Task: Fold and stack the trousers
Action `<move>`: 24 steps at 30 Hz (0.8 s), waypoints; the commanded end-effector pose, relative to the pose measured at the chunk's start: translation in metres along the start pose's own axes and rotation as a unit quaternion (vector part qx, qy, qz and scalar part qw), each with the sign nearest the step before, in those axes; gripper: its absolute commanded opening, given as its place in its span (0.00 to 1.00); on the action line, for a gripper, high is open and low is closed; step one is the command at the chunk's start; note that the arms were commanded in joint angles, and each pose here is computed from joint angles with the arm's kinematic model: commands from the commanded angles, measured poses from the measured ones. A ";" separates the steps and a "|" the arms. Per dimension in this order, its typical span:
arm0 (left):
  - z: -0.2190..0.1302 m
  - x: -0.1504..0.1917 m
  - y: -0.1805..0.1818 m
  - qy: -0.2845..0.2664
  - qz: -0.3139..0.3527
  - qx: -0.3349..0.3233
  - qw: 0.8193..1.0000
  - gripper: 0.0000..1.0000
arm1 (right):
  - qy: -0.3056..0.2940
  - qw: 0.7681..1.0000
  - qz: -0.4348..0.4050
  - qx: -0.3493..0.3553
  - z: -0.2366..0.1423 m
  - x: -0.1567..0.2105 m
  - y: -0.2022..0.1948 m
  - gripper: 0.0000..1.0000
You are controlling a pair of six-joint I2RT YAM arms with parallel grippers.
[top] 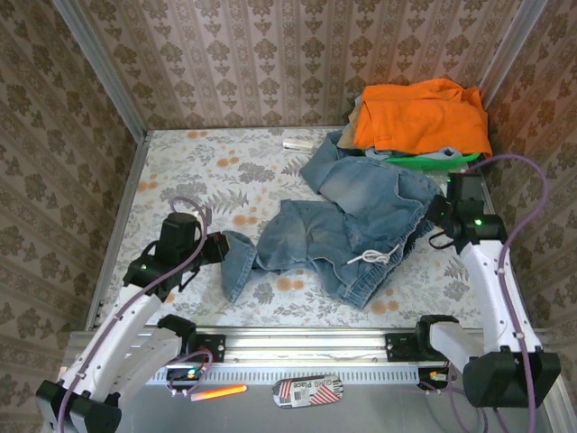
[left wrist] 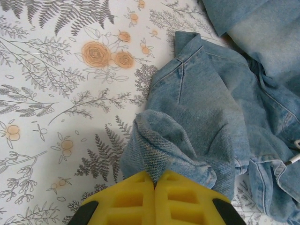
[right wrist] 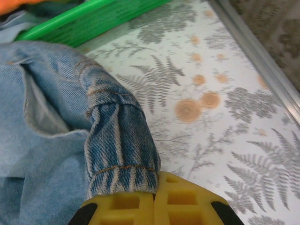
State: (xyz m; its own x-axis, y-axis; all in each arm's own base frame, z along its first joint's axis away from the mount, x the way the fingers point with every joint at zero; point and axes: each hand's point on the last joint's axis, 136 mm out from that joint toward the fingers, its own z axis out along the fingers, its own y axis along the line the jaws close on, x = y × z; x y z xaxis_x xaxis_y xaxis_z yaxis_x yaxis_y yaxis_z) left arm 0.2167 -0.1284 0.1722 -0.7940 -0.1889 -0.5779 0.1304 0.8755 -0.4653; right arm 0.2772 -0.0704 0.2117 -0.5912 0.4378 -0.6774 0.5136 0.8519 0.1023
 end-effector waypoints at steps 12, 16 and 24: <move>-0.033 -0.024 0.039 -0.058 -0.023 -0.115 0.991 0.00 | 0.037 0.990 0.023 -0.133 -0.022 0.017 0.050 0.54; -0.063 -0.059 0.064 -0.127 -0.074 -0.159 0.976 0.00 | 0.083 0.975 -0.059 -0.195 -0.033 0.070 0.107 0.55; -0.071 -0.088 0.109 -0.148 -0.147 -0.207 0.956 0.39 | 0.152 0.946 -0.152 -0.245 -0.027 0.143 0.170 0.57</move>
State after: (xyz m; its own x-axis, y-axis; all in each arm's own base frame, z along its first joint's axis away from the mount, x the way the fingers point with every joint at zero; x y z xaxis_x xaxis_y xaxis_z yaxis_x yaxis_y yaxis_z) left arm 0.2525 0.0022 0.2014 -0.5897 -0.5186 -0.6191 -0.3538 0.8550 -0.3793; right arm 0.2595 0.1309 0.1574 -0.8542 0.1427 -0.4999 -0.0096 0.9571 0.2896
